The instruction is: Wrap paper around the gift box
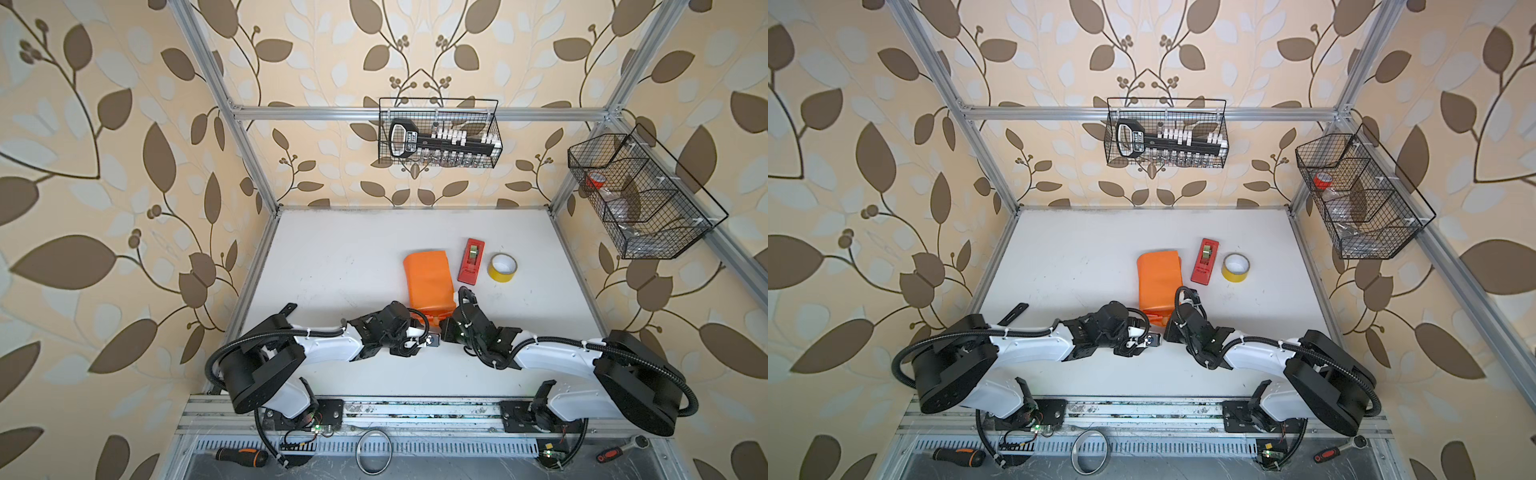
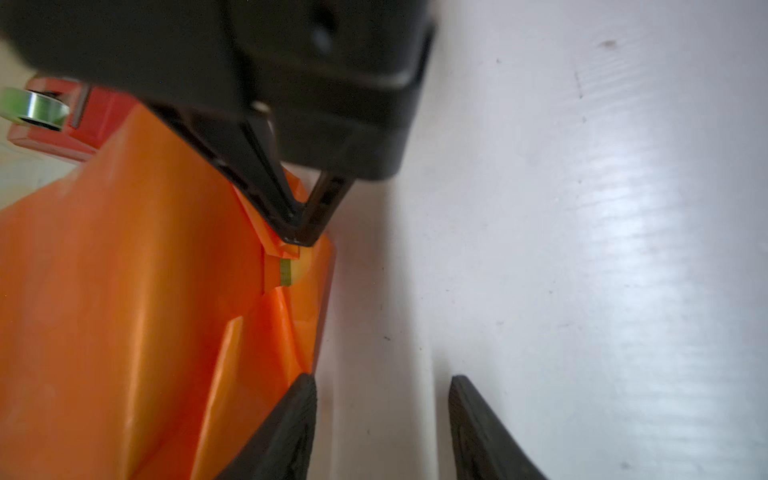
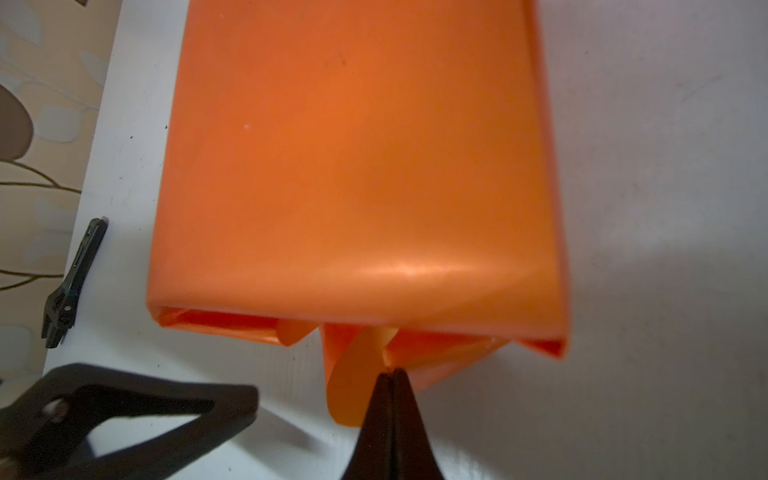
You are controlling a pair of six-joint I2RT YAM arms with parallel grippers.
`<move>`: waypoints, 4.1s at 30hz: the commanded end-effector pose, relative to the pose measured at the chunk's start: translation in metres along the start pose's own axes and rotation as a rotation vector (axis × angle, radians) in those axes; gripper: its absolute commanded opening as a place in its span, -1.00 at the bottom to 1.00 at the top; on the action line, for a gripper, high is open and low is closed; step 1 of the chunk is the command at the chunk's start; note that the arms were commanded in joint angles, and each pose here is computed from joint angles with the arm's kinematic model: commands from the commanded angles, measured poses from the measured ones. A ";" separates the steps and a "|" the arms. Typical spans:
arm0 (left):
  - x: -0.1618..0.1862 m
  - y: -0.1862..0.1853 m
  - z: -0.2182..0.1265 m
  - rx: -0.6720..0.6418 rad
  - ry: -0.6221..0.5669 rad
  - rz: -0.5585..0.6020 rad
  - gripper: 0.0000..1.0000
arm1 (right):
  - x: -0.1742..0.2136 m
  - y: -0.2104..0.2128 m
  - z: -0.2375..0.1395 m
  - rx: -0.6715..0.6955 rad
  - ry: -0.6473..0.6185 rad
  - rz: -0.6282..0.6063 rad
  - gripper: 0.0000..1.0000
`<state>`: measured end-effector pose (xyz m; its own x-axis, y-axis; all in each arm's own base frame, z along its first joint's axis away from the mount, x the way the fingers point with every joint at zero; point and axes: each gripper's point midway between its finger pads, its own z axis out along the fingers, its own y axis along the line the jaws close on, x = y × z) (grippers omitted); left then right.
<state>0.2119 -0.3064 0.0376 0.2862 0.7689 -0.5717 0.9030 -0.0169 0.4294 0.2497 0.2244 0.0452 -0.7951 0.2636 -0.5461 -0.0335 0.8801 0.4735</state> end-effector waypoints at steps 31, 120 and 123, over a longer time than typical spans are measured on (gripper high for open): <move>-0.018 0.038 0.032 -0.208 -0.127 0.117 -0.24 | -0.015 0.006 -0.005 -0.147 0.001 0.216 -1.00; -0.024 0.071 0.020 -0.418 -0.318 -0.058 -1.00 | -0.105 -0.020 0.009 0.066 -0.007 -0.195 0.59; -0.028 0.074 0.013 -0.422 -0.336 -0.087 -1.00 | -0.092 -0.036 0.010 0.103 0.019 -0.200 0.55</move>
<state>0.2693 -0.3347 0.0375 0.3381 0.5938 -0.7301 0.7669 0.2759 0.5795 0.3359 0.1823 0.0815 -0.7831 0.1167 -0.6108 -0.1222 0.9342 0.3352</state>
